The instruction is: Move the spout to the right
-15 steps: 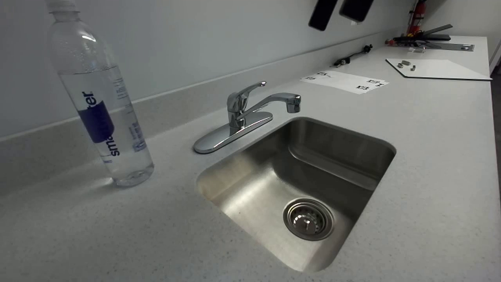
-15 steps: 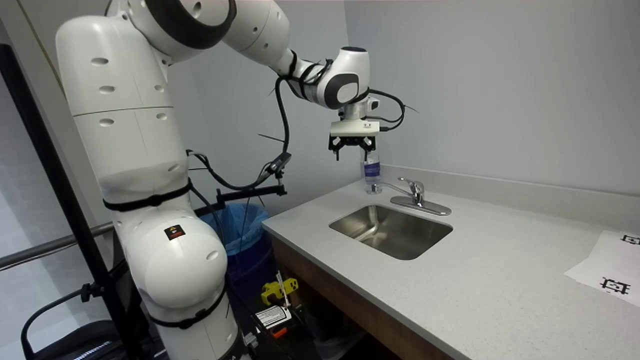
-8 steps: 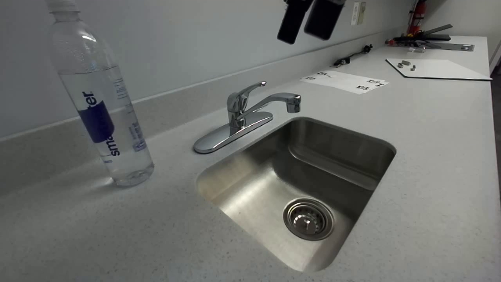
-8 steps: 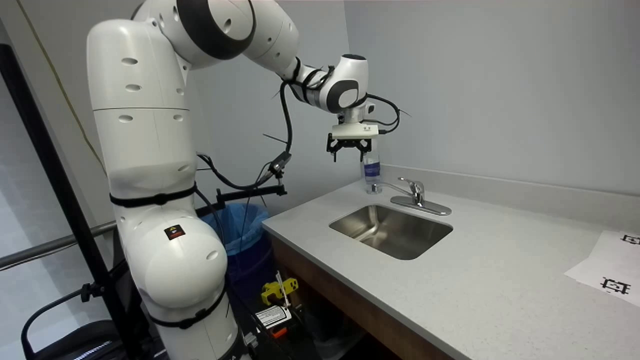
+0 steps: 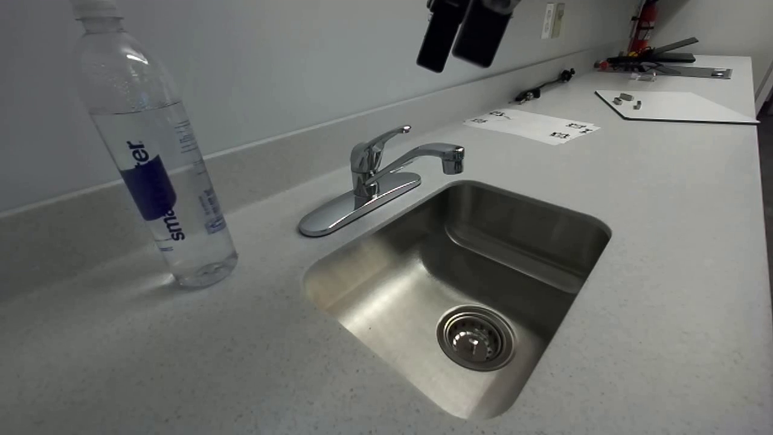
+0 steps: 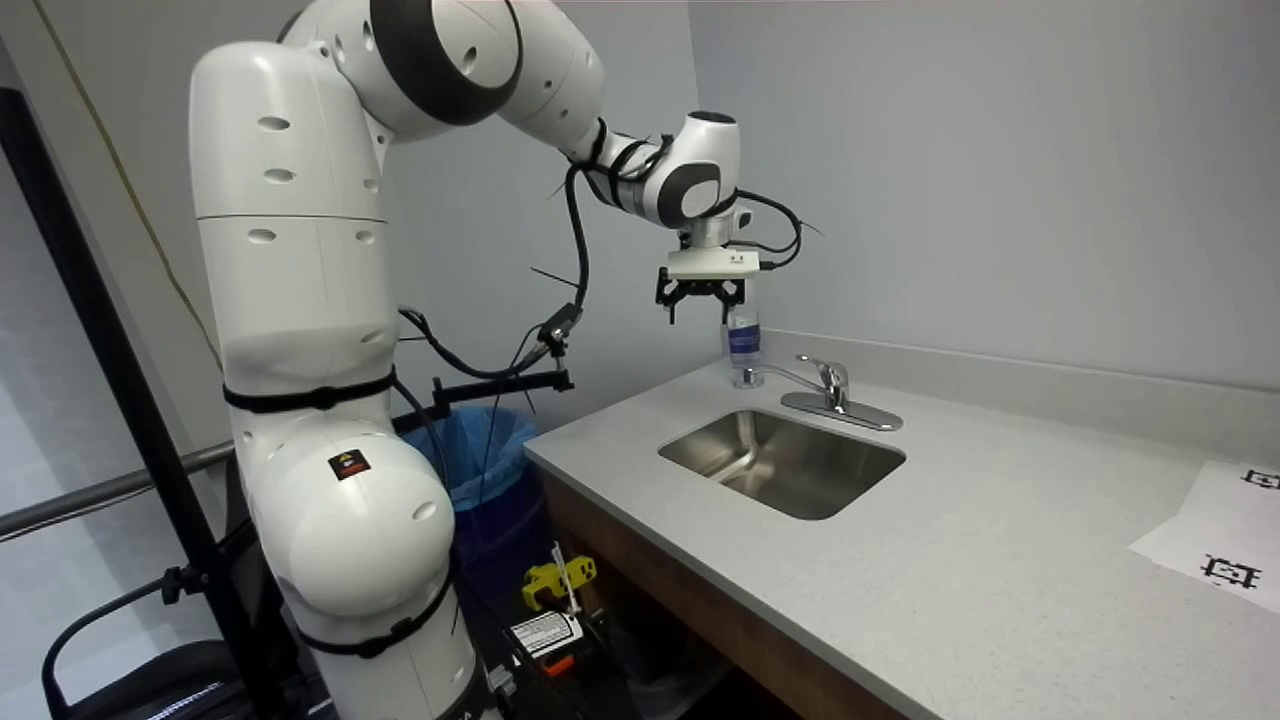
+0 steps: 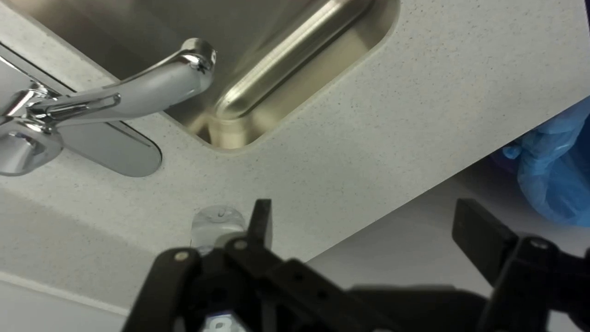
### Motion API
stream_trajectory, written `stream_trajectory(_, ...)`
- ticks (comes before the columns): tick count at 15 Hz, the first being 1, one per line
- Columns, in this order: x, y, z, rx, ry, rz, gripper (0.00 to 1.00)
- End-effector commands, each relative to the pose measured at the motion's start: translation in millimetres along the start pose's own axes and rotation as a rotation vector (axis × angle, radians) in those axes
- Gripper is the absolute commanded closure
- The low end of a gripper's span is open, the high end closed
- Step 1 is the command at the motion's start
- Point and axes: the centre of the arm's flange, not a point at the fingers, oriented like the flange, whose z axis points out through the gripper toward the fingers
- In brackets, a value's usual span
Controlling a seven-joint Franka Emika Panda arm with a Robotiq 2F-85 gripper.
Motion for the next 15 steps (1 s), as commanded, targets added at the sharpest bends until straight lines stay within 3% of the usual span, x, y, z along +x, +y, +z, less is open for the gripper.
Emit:
stream_trajectory(1, 0.0, 0.0, 0.0, 0.000, 0.000, 0.000, 0.00)
stream_trajectory(5, 0.0, 0.0, 0.0, 0.000, 0.000, 0.000, 0.00)
stream_trajectory(15, 38.6, 15.4, 33.4, 0.016, -0.039, -0.132, 0.00)
